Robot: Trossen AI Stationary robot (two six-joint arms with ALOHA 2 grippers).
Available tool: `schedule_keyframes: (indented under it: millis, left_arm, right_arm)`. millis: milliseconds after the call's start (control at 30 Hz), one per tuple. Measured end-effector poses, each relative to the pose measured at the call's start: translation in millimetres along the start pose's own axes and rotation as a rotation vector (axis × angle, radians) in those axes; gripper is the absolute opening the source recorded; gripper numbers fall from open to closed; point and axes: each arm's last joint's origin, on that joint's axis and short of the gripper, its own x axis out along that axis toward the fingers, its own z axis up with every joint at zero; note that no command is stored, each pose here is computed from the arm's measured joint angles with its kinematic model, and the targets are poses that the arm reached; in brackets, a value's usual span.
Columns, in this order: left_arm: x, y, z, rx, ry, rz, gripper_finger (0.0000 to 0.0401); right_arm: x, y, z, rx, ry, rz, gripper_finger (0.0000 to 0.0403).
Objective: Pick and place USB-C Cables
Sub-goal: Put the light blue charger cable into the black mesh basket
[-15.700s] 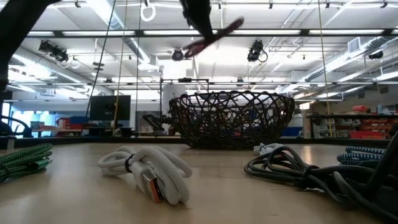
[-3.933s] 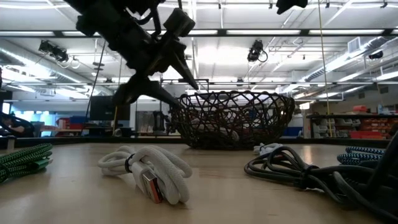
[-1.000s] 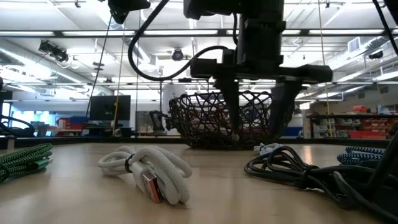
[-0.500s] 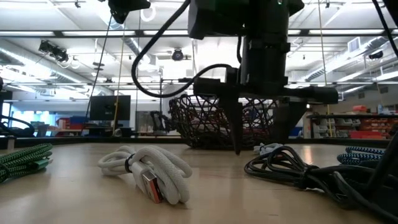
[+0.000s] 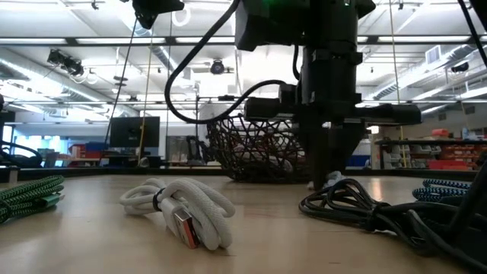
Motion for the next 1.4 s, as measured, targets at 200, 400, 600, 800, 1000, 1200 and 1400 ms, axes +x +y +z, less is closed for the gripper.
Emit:
schedule_keyframes:
  millis: [200,400,600,800,1000,1200,1400]
  left_arm:
    - [0,0,0,0.000,0.000,0.000,0.0201]
    - [0,0,0,0.000,0.000,0.000,0.0201]
    - [0,0,0,0.007,0.002,0.000,0.0201]
    - [0,0,-1,0.047,0.008,0.002,0.0201]
    - [0,1,-2,0.049,0.020,0.003,0.0201]
    - [0,3,-2,0.019,0.022,0.021,0.0201]
    - [0,9,-2,-0.084,0.018,0.050,0.0201]
  right_arm:
    - [-24,24,-4,-0.155,0.042,0.120,0.0029]
    - [-99,61,1,-0.429,-0.009,0.355,0.0029]
    - [-192,51,32,-0.672,-0.198,0.304,0.0029]
    - [-232,7,85,-0.804,-0.270,0.128,0.0029]
    - [-246,-13,135,-0.930,-0.261,0.122,0.0029]
    - [-243,-21,181,-1.081,-0.175,0.163,0.0029]
    - [-223,-21,208,-1.271,-0.057,0.217,0.0029]
